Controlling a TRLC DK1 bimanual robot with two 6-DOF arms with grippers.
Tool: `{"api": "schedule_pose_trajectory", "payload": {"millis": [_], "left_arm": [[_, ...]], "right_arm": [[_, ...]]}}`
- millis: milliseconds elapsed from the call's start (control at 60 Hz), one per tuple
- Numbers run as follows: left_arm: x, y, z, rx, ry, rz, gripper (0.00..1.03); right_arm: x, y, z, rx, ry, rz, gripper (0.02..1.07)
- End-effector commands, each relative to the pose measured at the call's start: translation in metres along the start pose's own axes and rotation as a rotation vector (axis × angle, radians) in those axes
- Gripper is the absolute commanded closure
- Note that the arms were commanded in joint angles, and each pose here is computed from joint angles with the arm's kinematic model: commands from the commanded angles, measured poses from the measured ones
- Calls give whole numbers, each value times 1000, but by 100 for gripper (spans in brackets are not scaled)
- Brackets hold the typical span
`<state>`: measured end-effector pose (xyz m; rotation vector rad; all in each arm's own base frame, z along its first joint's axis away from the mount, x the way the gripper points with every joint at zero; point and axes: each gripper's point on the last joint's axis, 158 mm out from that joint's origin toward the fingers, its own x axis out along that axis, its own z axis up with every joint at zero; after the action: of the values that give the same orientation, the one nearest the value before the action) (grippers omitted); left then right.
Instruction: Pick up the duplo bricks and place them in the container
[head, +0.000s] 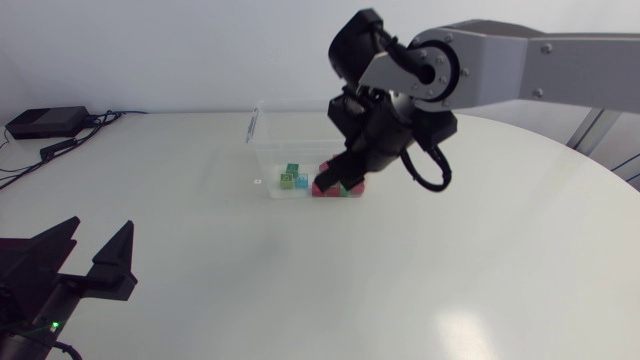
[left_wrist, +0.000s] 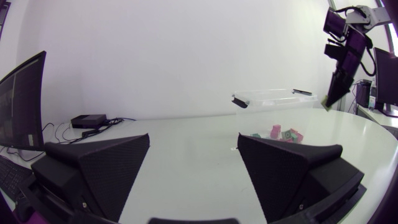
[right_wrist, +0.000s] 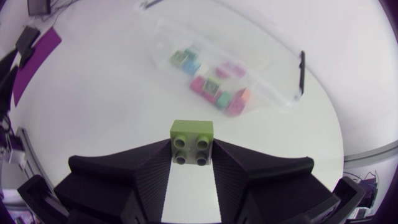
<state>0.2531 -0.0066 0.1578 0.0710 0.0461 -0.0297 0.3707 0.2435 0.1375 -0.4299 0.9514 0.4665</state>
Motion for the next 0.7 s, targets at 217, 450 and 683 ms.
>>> {"api": "schedule_pose_trajectory", "payload": {"millis": [217, 450, 683], "left_arm": [[1, -1, -7, -17, 11, -2, 5], [1, 0, -7, -17, 11, 0, 5], [1, -1, -7, -17, 11, -2, 5]], "right_arm": [[27, -45, 102, 147, -306, -43, 100], [78, -67, 127, 184, -335, -105, 40], [60, -81, 128, 197, -373, -141, 7]]}}
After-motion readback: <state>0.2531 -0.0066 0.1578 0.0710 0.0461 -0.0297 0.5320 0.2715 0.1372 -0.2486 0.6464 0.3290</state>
